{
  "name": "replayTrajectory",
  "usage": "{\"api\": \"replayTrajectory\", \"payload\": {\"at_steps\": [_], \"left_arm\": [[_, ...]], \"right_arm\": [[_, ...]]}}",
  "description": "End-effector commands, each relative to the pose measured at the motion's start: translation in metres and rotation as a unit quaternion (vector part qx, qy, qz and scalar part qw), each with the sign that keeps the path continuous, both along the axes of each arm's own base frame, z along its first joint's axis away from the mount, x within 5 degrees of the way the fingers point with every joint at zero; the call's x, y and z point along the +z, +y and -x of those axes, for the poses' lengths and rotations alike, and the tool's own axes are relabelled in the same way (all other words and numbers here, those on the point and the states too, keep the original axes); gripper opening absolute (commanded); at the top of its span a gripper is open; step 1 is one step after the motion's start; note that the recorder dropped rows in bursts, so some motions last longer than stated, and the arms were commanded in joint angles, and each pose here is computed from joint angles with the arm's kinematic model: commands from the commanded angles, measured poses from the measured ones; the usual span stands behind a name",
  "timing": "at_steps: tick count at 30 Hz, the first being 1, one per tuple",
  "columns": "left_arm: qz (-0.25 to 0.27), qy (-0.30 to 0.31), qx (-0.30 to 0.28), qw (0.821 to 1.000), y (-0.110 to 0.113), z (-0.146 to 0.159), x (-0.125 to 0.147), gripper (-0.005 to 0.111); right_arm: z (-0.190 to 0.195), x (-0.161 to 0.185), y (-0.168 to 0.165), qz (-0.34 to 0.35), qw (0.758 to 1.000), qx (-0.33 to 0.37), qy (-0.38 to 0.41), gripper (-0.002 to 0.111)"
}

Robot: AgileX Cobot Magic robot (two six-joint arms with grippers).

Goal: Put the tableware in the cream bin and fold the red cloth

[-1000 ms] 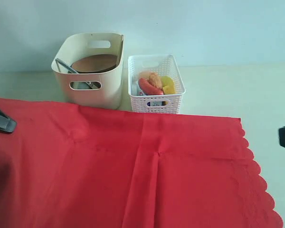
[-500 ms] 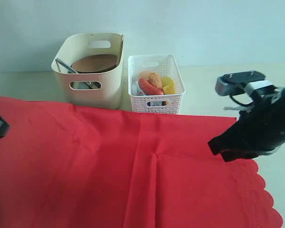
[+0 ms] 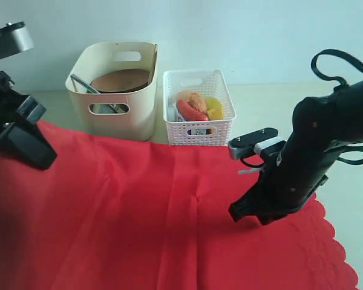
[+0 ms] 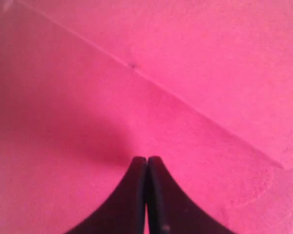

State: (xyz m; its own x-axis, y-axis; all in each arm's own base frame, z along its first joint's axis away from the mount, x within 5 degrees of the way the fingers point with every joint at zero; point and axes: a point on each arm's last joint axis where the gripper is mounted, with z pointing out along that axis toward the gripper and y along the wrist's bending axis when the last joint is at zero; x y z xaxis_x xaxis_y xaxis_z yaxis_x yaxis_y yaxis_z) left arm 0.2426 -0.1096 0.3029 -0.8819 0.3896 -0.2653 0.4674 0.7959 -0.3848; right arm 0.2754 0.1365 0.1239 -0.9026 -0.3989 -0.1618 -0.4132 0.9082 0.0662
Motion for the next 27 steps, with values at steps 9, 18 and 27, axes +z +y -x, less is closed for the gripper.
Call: {"api": "replayTrajectory", "payload": {"at_steps": [9, 18, 27], "left_arm": [[0.120, 0.004, -0.020, 0.993, -0.088, -0.011, -0.001, 0.000], [0.162, 0.028, -0.048, 0.985, -0.142, -0.020, -0.020, 0.000], [0.180, 0.042, -0.058, 0.981, -0.175, -0.020, -0.047, 0.000]], "right_arm": [[-0.006, -0.013, 0.003, 0.005, 1.000, -0.004, 0.003, 0.000], [-0.005, -0.008, 0.002, 0.024, 0.999, 0.004, 0.036, 0.000], [-0.022, 0.100, -0.024, 0.165, 0.984, -0.015, -0.060, 0.000]]}}
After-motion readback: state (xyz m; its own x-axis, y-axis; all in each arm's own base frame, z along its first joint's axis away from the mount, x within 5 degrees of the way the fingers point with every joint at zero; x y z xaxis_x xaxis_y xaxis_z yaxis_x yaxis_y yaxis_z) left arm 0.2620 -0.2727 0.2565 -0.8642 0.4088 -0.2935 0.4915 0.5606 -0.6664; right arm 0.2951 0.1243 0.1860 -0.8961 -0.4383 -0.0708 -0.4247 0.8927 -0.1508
